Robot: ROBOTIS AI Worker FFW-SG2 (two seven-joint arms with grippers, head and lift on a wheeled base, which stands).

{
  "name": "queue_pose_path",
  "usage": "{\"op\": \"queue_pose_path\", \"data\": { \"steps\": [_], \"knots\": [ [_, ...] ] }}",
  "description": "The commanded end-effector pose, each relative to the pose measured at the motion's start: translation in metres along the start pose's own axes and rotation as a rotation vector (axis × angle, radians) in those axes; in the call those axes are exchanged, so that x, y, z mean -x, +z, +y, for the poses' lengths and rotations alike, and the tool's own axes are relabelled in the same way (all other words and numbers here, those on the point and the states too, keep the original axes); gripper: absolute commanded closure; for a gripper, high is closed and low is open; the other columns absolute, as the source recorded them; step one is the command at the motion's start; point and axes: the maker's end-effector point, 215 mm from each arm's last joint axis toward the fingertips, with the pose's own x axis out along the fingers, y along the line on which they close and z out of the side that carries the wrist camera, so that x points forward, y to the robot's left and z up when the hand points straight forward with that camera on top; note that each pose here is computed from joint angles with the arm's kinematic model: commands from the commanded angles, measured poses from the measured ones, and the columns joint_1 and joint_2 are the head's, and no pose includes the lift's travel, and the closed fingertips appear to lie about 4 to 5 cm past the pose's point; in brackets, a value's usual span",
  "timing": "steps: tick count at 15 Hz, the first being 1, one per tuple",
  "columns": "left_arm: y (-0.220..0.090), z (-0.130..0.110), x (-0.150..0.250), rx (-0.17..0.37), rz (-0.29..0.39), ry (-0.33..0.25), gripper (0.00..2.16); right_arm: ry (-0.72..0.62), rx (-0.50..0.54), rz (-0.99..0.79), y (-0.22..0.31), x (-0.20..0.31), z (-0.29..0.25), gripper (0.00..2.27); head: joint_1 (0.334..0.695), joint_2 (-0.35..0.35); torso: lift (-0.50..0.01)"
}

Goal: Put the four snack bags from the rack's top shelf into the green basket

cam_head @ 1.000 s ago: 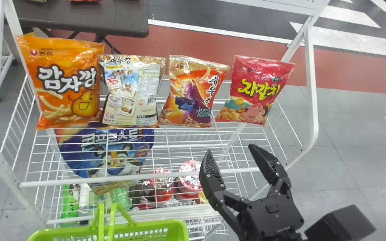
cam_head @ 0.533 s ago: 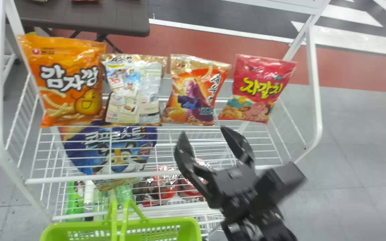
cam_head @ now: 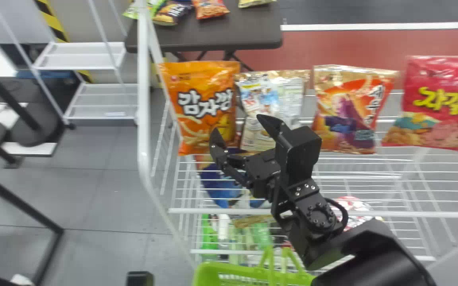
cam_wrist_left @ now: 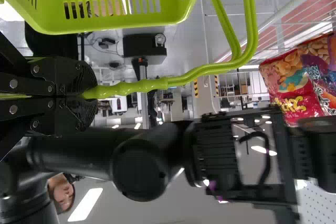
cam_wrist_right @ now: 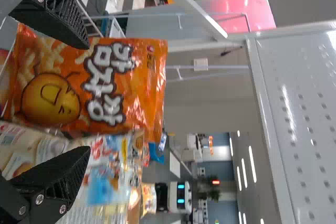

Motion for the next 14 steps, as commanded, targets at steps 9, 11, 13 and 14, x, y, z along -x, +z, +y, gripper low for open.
{"op": "queue_pose_path", "data": {
  "steps": [9, 11, 13, 14],
  "knots": [
    [-0.001, 0.003, 0.006, 0.017, 0.000, -0.016, 2.15, 0.049, 0.180, 0.115, -0.051, -0.090, -0.030, 0.19, 0.695, 0.215, 0.000],
    [0.003, 0.005, 0.005, 0.014, -0.001, -0.017, 2.15, 0.050, 0.196, 0.100, -0.046, -0.099, -0.038, 0.21, 0.695, 0.202, 0.000],
    [0.007, 0.007, 0.005, 0.012, -0.003, -0.018, 2.15, 0.062, 0.210, 0.098, -0.041, -0.106, -0.041, 0.64, 0.695, 0.192, 0.000],
    [0.009, 0.008, 0.004, 0.010, -0.004, -0.017, 2.15, 0.073, 0.217, 0.098, -0.037, -0.109, -0.041, 1.26, 0.695, 0.189, 0.000]
  ]
}}
